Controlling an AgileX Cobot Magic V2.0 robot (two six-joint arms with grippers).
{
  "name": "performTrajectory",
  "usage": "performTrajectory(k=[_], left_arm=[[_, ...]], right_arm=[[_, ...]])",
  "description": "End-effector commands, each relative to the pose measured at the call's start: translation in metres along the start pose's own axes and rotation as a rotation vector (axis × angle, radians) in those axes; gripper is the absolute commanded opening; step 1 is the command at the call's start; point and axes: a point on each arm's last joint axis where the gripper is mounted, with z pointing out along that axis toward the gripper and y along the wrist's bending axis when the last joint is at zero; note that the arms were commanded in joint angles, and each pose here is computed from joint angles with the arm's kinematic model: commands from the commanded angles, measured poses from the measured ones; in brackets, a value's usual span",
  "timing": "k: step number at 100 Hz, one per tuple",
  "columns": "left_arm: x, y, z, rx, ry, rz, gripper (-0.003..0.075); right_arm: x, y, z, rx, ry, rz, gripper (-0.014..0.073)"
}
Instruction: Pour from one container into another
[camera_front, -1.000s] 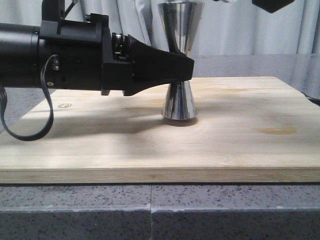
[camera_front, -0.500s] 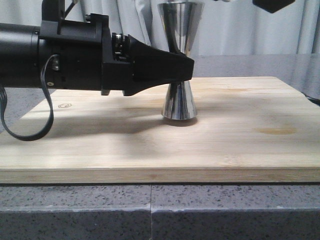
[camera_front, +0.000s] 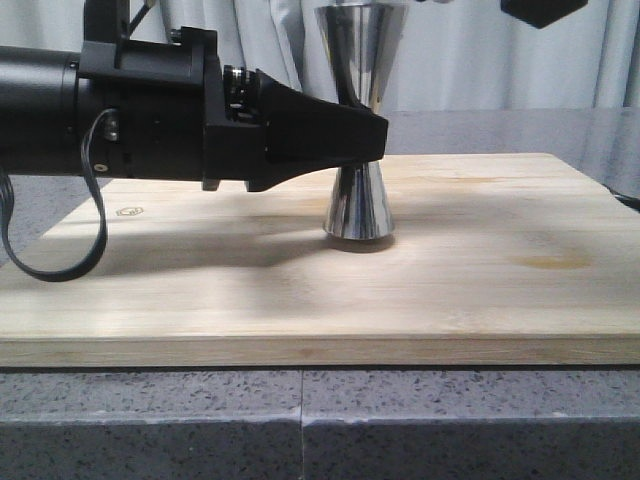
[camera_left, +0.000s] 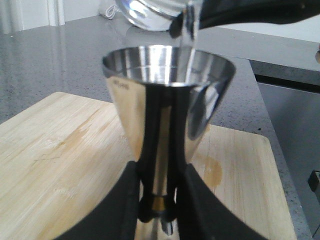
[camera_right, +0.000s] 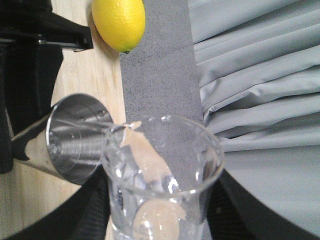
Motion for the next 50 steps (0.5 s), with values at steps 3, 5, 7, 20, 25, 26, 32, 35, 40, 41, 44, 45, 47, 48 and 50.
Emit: performTrajectory(k=[3, 5, 7, 20, 25, 26, 32, 35, 40, 41, 44, 45, 47, 48, 50], left_arm=[[-0.0298, -0.0037, -0.0025, 0.022, -0.137, 0.033, -0.0019], [-0.0298, -0.0037, -0.0025, 0.022, -0.137, 0.033, -0.0018], [-0.0298, -0.0037, -0.0025, 0.022, -0.137, 0.033, -0.0018], [-0.0298, -0.0037, -0.0025, 0.022, -0.137, 0.033, -0.0018], [-0.0298, -0.0037, -0.0025, 0.022, -0.137, 0.033, -0.0019], [-0.0298, -0.0037, -0.0025, 0.022, -0.137, 0.033, -0.0019], [-0.0298, -0.0037, -0.0025, 0.022, -0.137, 0.033, -0.0019], [-0.0298, -0.0037, -0.0025, 0.022, -0.137, 0.033, -0.0019], [-0.0298, -0.0037, -0.0025, 0.022, -0.137, 0.033, -0.0018], [-0.0298, -0.0037, -0.0025, 0.022, -0.137, 0.033, -0.0019], [-0.0298, -0.0037, -0.0025, 0.022, -0.137, 0.033, -0.0019], [-0.0298, -0.0037, -0.0025, 0.022, -0.137, 0.033, -0.0018], [-0.0298, -0.0037, -0.0025, 0.022, -0.137, 0.033, -0.0018], [-0.0298, -0.0037, -0.0025, 0.022, -0.137, 0.033, -0.0019], [-0.0298, -0.0037, -0.0025, 0.022, -0.137, 0.033, -0.0019]], right_arm=[[-0.0086, -0.0157, -0.0087, 0.07, -0.066, -0.024, 0.0132], [-0.0085, -0.0157, -0.0086, 0.071, -0.065, -0.028, 0.0132], [-0.0085, -0.0157, -0.0086, 0.071, -0.065, -0.028, 0.0132], [-0.0083, -0.0159, -0.0087, 0.073, -0.062, -0.036, 0.0132], [-0.0083, -0.0159, -0.0087, 0.073, -0.062, -0.042, 0.0132], [-0.0083, -0.0159, -0.0087, 0.073, -0.062, -0.042, 0.0132], [-0.0083, -0.0159, -0.0087, 0.074, -0.062, -0.045, 0.0132], [-0.0083, -0.016, -0.0087, 0.074, -0.061, -0.047, 0.0132], [-0.0083, -0.016, -0.0087, 0.075, -0.061, -0.049, 0.0132], [-0.0082, -0.016, -0.0087, 0.075, -0.06, -0.05, 0.0132], [-0.0082, -0.0161, -0.0087, 0.076, -0.06, -0.054, 0.0132], [-0.0082, -0.0161, -0.0087, 0.076, -0.06, -0.054, 0.0132], [-0.0082, -0.0161, -0.0087, 0.077, -0.06, -0.058, 0.0132], [-0.0082, -0.0161, -0.0087, 0.076, -0.06, -0.057, 0.0132], [-0.0081, -0.0162, -0.0087, 0.077, -0.06, -0.058, 0.0132]])
